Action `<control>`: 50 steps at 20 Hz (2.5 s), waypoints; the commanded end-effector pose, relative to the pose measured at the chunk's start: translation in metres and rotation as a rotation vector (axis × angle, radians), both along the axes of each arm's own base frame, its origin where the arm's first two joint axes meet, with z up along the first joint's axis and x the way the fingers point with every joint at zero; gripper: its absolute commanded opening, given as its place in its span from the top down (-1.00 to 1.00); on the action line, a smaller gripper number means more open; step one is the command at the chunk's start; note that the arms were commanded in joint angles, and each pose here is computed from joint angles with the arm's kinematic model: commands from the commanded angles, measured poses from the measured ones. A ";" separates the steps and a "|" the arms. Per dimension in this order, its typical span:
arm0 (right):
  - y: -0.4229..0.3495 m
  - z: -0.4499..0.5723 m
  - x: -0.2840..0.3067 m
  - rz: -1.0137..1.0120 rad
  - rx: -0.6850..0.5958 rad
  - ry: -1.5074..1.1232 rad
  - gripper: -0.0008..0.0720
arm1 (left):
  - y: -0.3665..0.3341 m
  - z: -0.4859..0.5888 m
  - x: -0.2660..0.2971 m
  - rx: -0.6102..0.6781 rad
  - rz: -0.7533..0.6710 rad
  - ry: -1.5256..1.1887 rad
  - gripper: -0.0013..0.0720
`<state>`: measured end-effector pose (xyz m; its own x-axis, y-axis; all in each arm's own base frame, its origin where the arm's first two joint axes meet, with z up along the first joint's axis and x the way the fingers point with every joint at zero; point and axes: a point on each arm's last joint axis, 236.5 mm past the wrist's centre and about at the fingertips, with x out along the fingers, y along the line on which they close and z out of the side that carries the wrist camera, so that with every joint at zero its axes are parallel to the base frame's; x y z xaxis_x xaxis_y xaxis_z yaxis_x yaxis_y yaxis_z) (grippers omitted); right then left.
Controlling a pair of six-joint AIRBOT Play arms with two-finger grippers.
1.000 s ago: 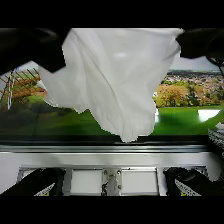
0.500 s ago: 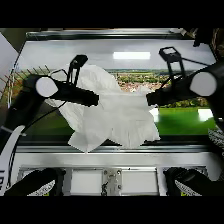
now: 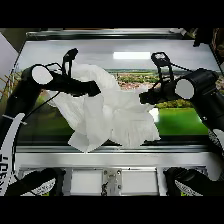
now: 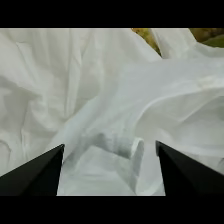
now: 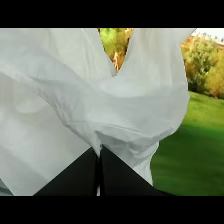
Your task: Fold the clothes and pants, and hang the long-sleeved shirts on hangers.
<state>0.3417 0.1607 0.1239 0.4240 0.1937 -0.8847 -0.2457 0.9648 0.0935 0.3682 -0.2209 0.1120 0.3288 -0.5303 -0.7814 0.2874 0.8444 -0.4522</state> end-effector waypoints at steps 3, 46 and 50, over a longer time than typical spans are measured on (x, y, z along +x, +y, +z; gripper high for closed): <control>0.003 0.001 0.003 0.002 0.010 -0.014 0.94 | 0.021 -0.010 -0.012 0.225 0.148 -0.049 -0.73; -0.077 0.162 -0.041 -0.125 0.017 -0.148 0.94 | -0.038 0.214 -0.039 0.009 -0.009 -0.515 0.93; -0.067 0.053 -0.038 -0.120 -0.034 0.104 0.94 | -0.038 0.045 -0.040 0.166 -0.050 -0.122 0.93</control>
